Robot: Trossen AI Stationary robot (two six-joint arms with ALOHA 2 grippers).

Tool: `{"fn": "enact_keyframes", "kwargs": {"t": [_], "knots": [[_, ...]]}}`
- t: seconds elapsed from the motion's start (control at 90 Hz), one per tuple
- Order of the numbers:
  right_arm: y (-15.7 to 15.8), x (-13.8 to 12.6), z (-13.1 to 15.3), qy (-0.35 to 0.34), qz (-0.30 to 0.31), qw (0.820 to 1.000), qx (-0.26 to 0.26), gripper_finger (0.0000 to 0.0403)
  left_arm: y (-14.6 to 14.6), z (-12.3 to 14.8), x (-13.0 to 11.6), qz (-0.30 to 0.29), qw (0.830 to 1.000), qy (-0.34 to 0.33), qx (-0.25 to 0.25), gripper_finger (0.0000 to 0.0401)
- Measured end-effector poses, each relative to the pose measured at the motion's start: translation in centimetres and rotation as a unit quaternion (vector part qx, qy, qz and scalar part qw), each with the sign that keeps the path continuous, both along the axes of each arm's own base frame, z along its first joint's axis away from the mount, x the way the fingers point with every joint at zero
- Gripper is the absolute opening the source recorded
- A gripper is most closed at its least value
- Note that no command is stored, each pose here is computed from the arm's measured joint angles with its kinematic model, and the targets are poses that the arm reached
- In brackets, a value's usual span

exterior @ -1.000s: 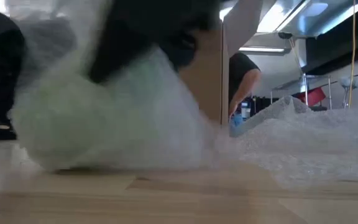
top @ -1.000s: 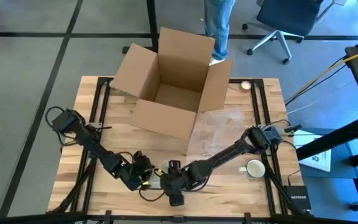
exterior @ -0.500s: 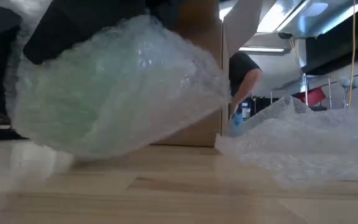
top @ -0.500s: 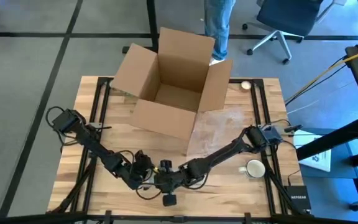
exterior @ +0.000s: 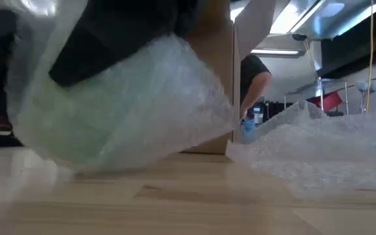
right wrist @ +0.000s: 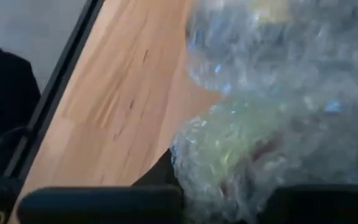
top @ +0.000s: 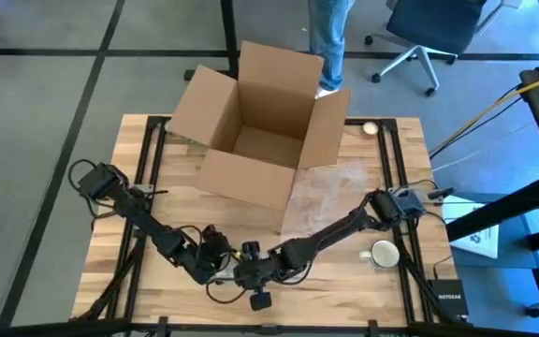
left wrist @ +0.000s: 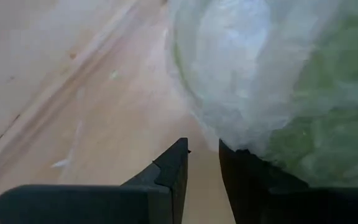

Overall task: Wrap mug
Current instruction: Put the wrapped green mug into the cardboard box

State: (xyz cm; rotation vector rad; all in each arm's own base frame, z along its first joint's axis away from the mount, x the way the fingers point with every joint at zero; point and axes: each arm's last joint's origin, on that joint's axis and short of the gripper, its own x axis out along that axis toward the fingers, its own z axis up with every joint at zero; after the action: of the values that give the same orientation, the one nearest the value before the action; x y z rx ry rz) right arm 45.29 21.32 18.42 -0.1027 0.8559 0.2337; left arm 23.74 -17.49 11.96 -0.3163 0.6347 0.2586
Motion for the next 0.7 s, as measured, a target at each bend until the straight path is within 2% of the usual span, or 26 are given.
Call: {"fn": "enact_keyframes", "kwargs": {"t": [0.233,0.333,0.522,0.578,0.7], "knots": [[1.3,-0.7,4.6,0.019,0.034,0.999,-0.037,0.0012,-0.6,2.4,-1.1,-0.036,0.999,-0.023,0.010,0.0076],[1.5,-1.0,7.6,0.016,0.050,0.998,-0.045,0.0011,-0.8,3.5,-1.6,-0.048,0.998,-0.040,0.019,0.0076],[1.3,-1.9,13.4,-0.028,0.071,0.995,-0.060,0.0011,-1.6,4.9,-2.9,-0.039,0.994,-0.085,0.061,0.0076],[0.9,-2.4,15.1,-0.065,0.072,0.994,-0.057,0.0010,-1.8,5.2,-3.3,-0.030,0.992,-0.099,0.069,0.0076],[-0.7,-3.9,19.2,-0.131,0.036,0.989,-0.059,0.0010,-2.0,5.3,-3.6,-0.032,0.991,-0.104,0.072,0.0076]]}}
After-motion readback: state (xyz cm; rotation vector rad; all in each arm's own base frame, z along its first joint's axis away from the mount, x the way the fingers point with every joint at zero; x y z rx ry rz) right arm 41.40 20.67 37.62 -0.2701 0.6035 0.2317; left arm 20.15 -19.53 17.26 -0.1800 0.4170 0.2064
